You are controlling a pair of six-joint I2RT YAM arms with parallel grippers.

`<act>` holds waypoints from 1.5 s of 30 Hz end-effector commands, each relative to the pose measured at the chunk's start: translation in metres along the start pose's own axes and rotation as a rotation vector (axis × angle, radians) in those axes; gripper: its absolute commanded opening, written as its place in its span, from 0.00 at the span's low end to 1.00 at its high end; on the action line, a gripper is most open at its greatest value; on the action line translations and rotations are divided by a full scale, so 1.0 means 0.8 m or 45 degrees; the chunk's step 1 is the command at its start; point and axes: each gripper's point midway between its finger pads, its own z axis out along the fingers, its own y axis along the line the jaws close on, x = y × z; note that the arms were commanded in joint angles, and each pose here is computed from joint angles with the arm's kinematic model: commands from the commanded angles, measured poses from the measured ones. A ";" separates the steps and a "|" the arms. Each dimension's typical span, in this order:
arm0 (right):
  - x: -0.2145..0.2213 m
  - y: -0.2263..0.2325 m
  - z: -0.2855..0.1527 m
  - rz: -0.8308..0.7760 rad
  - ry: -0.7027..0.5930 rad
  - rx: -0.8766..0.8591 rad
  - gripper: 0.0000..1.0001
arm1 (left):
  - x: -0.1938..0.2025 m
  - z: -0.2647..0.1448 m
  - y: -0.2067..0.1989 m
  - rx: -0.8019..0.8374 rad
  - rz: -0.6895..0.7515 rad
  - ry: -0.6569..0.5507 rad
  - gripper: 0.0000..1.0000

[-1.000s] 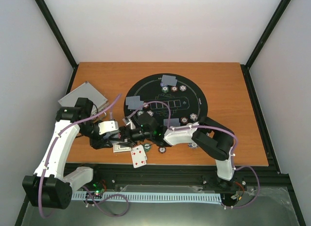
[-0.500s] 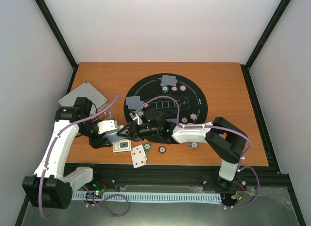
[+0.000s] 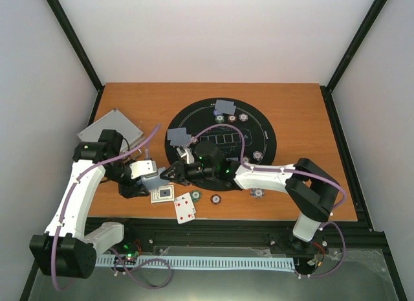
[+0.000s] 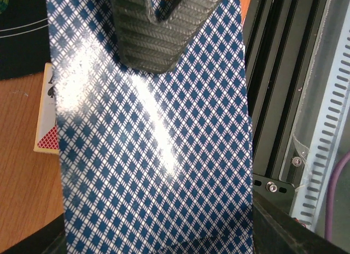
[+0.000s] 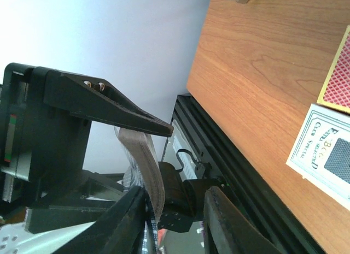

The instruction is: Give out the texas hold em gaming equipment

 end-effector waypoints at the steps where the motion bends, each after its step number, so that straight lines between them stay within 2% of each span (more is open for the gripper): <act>1: -0.010 -0.004 -0.010 -0.013 -0.053 0.055 0.26 | -0.010 -0.011 -0.004 -0.006 0.041 -0.039 0.01; 4: -0.011 0.009 -0.012 -0.013 -0.059 0.008 0.22 | -0.010 -0.010 -0.004 -0.006 0.040 -0.038 0.01; 12: -0.005 0.038 -0.003 -0.033 -0.029 -0.086 0.25 | -0.008 -0.009 -0.004 -0.009 0.040 -0.029 0.01; 16: 0.000 0.038 0.005 -0.032 -0.007 -0.086 0.26 | -0.007 -0.009 -0.004 -0.007 0.039 -0.025 0.01; 21: 0.002 0.032 0.000 -0.030 -0.013 -0.070 0.20 | -0.004 -0.009 -0.004 -0.016 0.040 -0.014 0.01; 28: -0.007 0.032 -0.020 -0.051 -0.046 -0.044 0.04 | -0.004 -0.008 -0.004 -0.009 0.037 -0.013 0.01; 39: -0.020 0.022 -0.064 -0.056 -0.096 -0.007 0.03 | -0.004 -0.009 -0.003 -0.012 0.037 -0.011 0.01; 45: -0.047 -0.006 -0.105 -0.044 -0.141 0.071 0.03 | -0.003 -0.009 -0.003 -0.013 0.034 -0.004 0.01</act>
